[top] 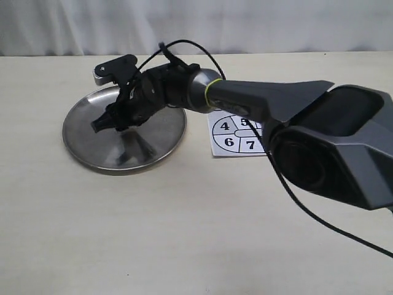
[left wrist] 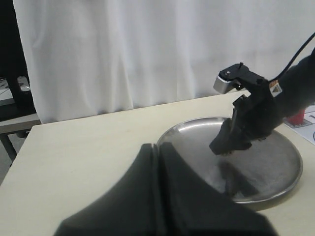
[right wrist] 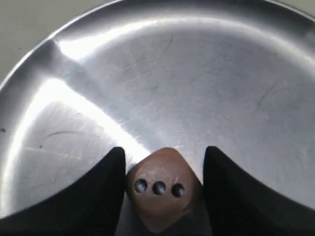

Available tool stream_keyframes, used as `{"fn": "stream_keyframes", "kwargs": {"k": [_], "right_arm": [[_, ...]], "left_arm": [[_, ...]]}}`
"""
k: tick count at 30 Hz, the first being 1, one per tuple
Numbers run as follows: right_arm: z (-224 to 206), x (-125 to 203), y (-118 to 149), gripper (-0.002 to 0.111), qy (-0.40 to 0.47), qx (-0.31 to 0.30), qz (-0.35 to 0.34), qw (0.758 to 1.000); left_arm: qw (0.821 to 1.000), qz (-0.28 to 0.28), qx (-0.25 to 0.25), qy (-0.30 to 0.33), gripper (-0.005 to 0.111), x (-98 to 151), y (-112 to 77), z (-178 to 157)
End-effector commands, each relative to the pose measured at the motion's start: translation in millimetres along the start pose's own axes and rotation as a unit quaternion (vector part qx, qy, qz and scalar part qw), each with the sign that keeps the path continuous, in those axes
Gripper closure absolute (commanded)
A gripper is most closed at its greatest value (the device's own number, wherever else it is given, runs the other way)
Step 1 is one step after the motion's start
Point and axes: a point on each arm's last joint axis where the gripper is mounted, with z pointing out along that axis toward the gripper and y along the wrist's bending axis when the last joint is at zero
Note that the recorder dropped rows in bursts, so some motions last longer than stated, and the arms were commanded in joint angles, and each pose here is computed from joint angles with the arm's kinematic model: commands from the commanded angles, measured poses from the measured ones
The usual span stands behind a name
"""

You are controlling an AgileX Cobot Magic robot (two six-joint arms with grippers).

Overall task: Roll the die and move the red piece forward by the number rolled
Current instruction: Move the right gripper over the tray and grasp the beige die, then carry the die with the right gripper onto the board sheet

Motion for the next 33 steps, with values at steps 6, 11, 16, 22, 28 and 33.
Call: {"fn": "stream_keyframes", "kwargs": {"k": [6,11,16,22,28,33], "right_arm": [[-160,-66,-62,0.104,0.009,0.045,0.034,0.998],[-206,-50,-112,0.104,0.026,0.089,0.073,0.993],[-193,5,-153,0.104,0.062,0.118,0.118,0.984],[-156,59,-168,0.104,0.090,0.128,0.140,0.978],[-140,68,-160,0.104,0.096,0.121,0.132,0.979],[-134,68,-150,0.104,0.107,0.114,0.117,0.981]], "left_arm": [[1.000,-0.003,0.001,-0.004,0.107,0,-0.2,0],[1.000,-0.003,0.001,-0.004,0.107,0,-0.2,0],[1.000,-0.003,0.001,-0.004,0.107,0,-0.2,0],[1.000,-0.003,0.001,-0.004,0.107,0,-0.2,0],[1.000,-0.003,0.001,-0.004,0.107,0,-0.2,0],[1.000,-0.003,0.001,-0.004,0.107,0,-0.2,0]]}}
